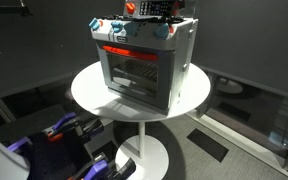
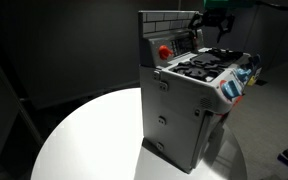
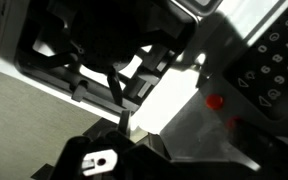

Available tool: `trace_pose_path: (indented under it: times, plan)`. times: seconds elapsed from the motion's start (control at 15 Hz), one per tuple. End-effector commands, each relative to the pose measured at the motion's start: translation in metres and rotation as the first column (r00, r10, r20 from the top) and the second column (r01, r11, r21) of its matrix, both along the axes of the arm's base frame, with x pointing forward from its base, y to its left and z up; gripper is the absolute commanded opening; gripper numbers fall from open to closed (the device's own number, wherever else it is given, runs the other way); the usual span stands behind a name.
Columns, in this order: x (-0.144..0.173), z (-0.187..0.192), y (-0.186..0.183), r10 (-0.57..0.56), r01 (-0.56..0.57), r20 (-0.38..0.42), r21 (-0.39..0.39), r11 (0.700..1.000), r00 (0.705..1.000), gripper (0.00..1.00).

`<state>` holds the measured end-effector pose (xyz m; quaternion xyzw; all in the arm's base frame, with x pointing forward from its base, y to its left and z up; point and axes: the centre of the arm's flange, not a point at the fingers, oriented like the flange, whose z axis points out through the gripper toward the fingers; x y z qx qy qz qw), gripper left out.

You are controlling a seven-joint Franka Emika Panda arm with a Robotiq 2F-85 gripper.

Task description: Push the top right button of the toy stove

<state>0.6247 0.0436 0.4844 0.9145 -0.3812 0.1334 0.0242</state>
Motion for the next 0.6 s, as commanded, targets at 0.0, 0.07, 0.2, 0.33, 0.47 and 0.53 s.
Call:
trace_pose_path:
  times: [0.0,0.07,0.2,0.33,0.47,0.53]
  plan:
    - [0.005,0.004,-0.005,-0.017,0.017,-0.01,-0.001,1.0,1.0,1.0]
    - [0.0,0.006,-0.004,-0.014,0.014,-0.014,0.001,1.0,1.0,1.0]
    - [-0.012,0.01,-0.001,-0.001,0.001,-0.021,0.008,1.0,1.0,1.0]
    - [-0.024,0.016,0.002,0.009,-0.008,-0.033,0.011,1.0,0.999,1.0]
    - [-0.042,0.022,0.007,0.02,-0.02,-0.061,0.008,1.0,0.998,1.0]
    - [-0.052,0.025,0.009,0.028,-0.027,-0.08,0.011,1.0,0.996,1.0]
